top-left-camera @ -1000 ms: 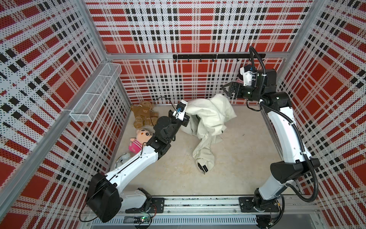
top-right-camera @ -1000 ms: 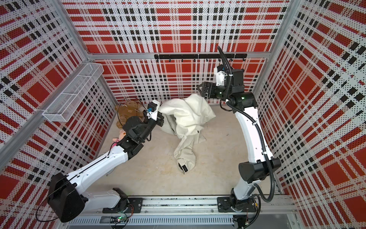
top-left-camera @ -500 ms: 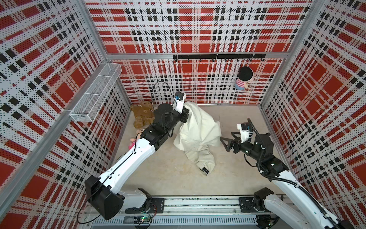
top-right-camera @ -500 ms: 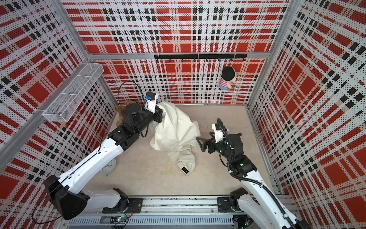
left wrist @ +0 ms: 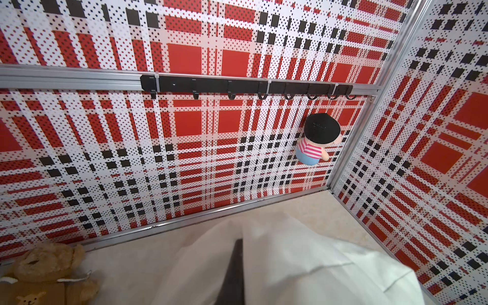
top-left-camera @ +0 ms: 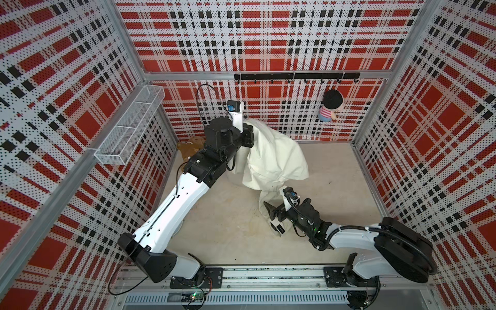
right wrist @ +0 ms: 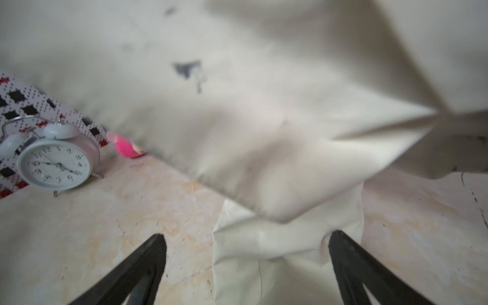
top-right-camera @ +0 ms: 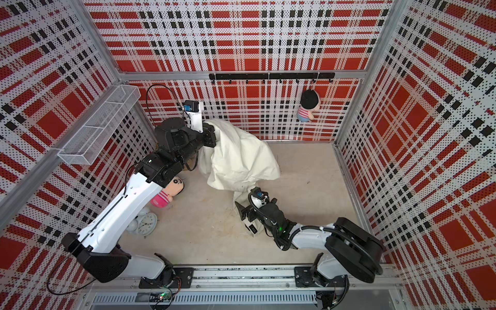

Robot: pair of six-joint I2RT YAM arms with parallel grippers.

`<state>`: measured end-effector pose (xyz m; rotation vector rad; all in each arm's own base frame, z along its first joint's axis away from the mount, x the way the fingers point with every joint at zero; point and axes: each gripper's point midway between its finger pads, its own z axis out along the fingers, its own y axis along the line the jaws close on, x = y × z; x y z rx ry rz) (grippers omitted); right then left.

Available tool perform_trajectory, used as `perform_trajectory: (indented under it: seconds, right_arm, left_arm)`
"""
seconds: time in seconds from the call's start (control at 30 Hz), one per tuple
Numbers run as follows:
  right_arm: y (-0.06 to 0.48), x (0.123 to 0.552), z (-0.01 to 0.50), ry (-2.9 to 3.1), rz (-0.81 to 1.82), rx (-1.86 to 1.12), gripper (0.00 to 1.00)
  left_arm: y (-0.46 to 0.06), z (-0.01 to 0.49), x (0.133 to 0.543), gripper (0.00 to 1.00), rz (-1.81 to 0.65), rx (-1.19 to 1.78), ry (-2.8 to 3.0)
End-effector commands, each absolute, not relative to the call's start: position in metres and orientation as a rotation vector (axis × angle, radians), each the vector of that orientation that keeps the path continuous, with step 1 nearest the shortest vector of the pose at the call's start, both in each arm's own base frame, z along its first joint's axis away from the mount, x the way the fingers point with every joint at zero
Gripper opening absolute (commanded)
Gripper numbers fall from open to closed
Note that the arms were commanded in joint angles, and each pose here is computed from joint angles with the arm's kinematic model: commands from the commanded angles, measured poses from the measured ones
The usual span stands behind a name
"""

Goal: Unzip the jacket
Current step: Flatten out the jacket at the center of the board.

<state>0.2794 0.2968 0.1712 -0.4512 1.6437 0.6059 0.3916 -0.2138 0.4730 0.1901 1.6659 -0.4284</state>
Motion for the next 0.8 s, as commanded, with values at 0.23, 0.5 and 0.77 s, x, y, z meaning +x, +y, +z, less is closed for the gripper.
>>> perform_trajectory:
  seconds: [0.23, 0.5, 0.77]
  right_arm:
    - [0.311, 0.329, 0.213, 1.362, 0.855, -0.191, 0.86]
    - [0.341, 0.335, 0.188, 1.428, 0.967, -0.246, 0.84]
    - [0.333, 0.350, 0.167, 1.443, 0.997, -0.149, 0.35]
  left_arm:
    - [-0.193, 0.540, 0.354, 0.00, -0.549, 0.105, 1.503]
    - [-0.187, 0.547, 0.351, 0.00, -0.568, 0.083, 1.487]
    - [-0.187, 0.539, 0.352, 0.00, -0.615, 0.081, 1.473]
